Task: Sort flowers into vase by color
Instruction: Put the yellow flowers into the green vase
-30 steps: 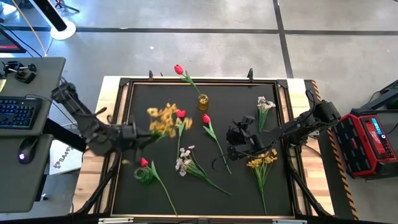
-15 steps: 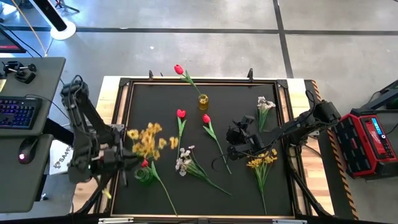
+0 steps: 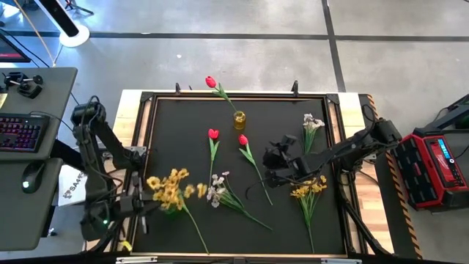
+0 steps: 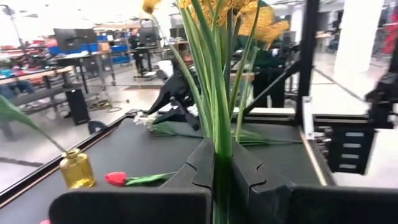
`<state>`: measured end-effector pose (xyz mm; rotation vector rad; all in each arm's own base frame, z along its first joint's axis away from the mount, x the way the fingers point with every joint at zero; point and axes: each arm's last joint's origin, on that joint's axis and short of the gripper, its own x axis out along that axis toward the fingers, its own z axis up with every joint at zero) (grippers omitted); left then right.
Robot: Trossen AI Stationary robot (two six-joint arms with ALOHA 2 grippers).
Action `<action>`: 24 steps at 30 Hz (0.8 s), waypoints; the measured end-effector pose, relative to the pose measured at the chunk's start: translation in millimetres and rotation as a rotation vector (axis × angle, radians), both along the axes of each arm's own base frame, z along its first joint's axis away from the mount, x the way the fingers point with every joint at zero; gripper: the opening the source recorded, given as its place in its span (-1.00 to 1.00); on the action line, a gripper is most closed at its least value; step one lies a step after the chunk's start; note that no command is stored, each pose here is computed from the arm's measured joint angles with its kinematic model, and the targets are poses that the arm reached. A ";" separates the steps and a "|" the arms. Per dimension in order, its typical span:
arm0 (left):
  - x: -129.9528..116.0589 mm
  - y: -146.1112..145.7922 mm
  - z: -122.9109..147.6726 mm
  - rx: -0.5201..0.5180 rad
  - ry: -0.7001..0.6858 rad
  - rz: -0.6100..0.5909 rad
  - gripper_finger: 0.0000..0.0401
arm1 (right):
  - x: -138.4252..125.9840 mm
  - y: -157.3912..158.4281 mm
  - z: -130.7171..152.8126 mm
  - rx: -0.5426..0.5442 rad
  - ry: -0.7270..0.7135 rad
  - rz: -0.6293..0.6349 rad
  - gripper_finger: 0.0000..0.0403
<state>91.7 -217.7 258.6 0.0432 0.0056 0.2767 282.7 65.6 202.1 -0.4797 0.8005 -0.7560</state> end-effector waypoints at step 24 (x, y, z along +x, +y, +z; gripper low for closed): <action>4.8 14.1 3.1 -0.071 -0.021 0.038 -0.99 | 5.8 1.9 10.2 -0.020 0.015 0.032 -0.42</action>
